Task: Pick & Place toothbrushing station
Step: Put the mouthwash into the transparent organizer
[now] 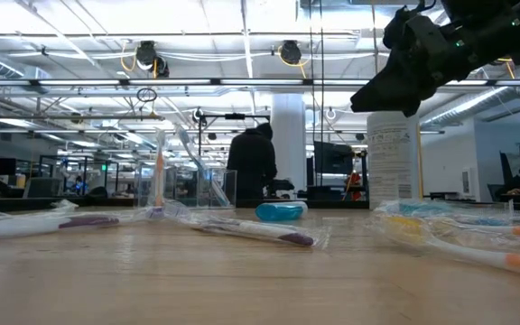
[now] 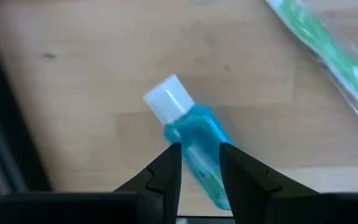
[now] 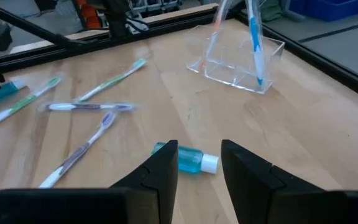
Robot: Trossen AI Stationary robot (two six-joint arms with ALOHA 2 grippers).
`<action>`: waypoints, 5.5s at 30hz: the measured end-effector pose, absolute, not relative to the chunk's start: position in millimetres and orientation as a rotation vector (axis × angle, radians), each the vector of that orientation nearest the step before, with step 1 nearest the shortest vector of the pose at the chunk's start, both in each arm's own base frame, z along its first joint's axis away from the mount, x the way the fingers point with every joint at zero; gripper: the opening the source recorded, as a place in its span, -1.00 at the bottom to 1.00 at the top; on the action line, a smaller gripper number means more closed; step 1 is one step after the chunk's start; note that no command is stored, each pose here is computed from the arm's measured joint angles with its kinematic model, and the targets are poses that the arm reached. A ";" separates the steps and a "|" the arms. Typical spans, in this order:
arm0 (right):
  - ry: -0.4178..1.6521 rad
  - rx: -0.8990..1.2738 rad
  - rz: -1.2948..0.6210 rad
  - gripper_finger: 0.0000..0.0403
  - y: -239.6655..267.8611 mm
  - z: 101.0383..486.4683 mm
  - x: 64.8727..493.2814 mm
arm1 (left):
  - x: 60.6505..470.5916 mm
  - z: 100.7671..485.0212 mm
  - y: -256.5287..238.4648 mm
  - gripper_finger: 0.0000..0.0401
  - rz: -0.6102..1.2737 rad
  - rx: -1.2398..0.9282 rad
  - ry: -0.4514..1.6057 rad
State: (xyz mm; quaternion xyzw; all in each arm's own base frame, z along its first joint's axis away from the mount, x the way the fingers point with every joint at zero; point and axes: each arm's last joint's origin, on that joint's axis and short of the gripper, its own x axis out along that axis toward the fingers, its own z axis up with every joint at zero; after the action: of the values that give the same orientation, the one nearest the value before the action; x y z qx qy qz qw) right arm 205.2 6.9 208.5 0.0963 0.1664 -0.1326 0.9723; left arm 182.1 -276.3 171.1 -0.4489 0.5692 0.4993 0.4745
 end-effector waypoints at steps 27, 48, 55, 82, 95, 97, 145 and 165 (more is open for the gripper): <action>0.281 0.207 -0.278 -0.43 6.4 213.3 206.7 | 167.5 174.4 -269.9 -0.03 1.246 -0.920 1.385; 0.281 0.209 -0.278 -0.43 6.4 213.3 206.7 | 179.3 146.5 -276.4 0.15 1.330 -0.976 1.300; 0.282 0.210 -0.280 -0.43 6.4 213.2 206.7 | 185.0 141.2 -276.6 -0.07 1.328 -0.991 1.273; 0.281 0.209 -0.282 -0.43 6.3 213.2 206.7 | 193.4 227.6 -226.1 -0.49 0.912 -0.807 0.697; 0.273 0.211 -0.281 -0.43 6.3 214.0 207.0 | 244.1 274.1 -149.8 -0.48 0.917 -0.155 -0.075; 0.273 0.211 -0.281 -0.43 6.3 214.0 207.0 | 256.0 270.8 -129.3 -0.48 1.002 -0.111 -0.039; 0.166 0.107 -0.252 -0.43 6.6 225.7 210.0 | 336.4 319.2 26.5 -0.48 0.931 0.006 0.313; 0.166 0.113 -0.251 -0.43 6.6 225.6 209.9 | 283.6 300.7 62.0 -0.48 0.858 -0.011 0.018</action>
State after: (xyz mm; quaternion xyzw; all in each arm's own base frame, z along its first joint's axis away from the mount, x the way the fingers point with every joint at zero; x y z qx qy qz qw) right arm 209.9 6.6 225.6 0.0564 0.0828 -0.1252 0.9871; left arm 283.6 62.0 300.7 -0.0055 0.0087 0.4161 0.9093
